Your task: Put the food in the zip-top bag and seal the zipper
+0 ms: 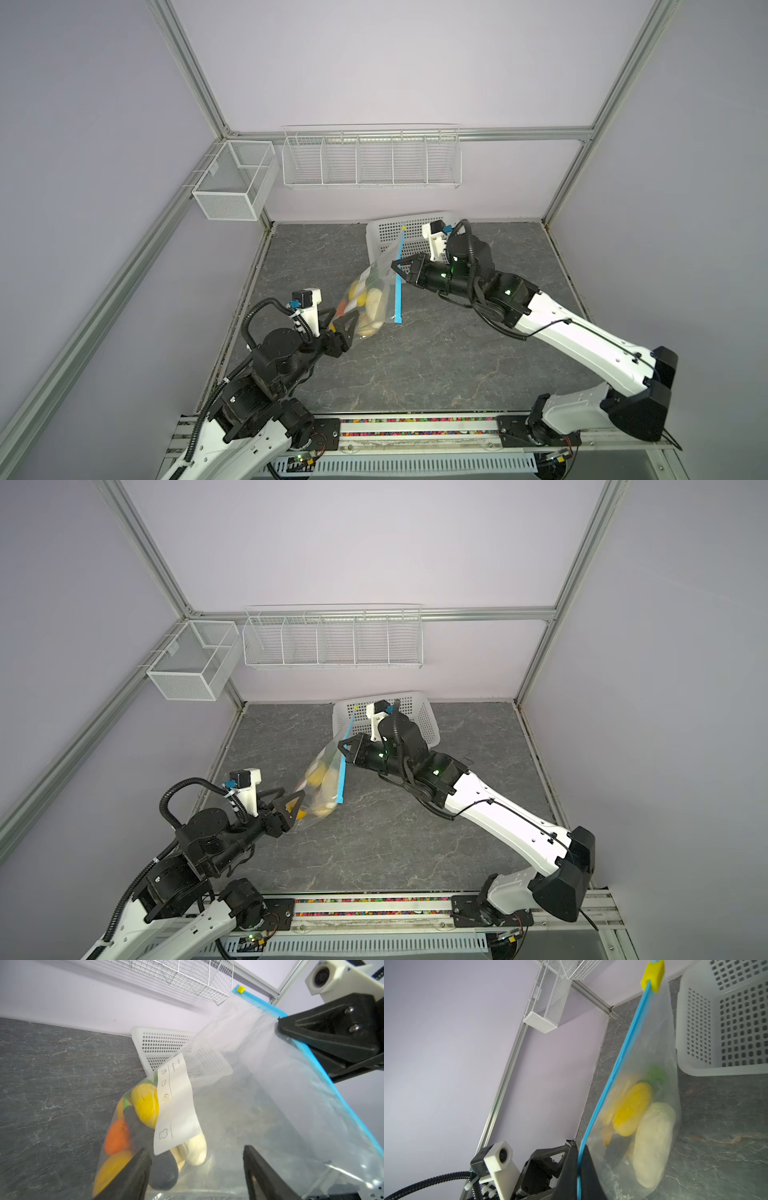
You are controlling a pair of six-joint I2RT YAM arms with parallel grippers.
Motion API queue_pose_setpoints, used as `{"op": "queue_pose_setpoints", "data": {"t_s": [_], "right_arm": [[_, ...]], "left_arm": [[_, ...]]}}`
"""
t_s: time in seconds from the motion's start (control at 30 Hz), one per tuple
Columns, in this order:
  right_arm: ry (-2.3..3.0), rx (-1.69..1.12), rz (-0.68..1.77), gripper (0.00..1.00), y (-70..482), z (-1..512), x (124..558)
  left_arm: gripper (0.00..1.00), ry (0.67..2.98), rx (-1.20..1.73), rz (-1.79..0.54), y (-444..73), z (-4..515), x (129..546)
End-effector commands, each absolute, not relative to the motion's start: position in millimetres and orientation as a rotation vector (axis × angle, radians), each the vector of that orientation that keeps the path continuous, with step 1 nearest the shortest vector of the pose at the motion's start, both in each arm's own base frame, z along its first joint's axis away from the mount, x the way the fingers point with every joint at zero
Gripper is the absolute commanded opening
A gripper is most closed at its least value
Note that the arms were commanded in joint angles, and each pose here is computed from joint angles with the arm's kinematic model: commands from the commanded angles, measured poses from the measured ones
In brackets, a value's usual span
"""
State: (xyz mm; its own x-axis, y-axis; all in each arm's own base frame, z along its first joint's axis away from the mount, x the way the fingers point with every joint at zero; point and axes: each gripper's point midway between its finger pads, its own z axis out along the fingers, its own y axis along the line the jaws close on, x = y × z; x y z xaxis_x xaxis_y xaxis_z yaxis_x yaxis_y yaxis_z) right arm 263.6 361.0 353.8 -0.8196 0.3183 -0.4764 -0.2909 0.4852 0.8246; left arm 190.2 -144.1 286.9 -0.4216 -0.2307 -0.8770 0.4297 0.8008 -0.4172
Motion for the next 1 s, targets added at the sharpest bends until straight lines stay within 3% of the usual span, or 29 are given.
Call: {"op": "queue_pose_setpoints", "data": {"t_s": [0.0,0.43,0.67,0.97], "right_arm": [[2.086,0.166,1.36,0.07,330.4,351.3,274.7],[2.213,0.44,1.1,0.06,218.5,256.9,287.9],[2.244,0.491,1.091,0.06,196.0,235.9,293.3],[2.346,0.551,1.018,0.06,160.5,193.4,268.3]], "left_arm": [[0.7,1.858,0.129,-0.733,-144.9,293.1,195.7],[0.7,1.945,0.156,-0.712,-159.2,273.0,205.7],[0.69,1.998,0.164,-0.718,-168.7,255.8,210.4],[0.69,2.04,0.183,-0.737,-184.1,240.9,218.5]]}}
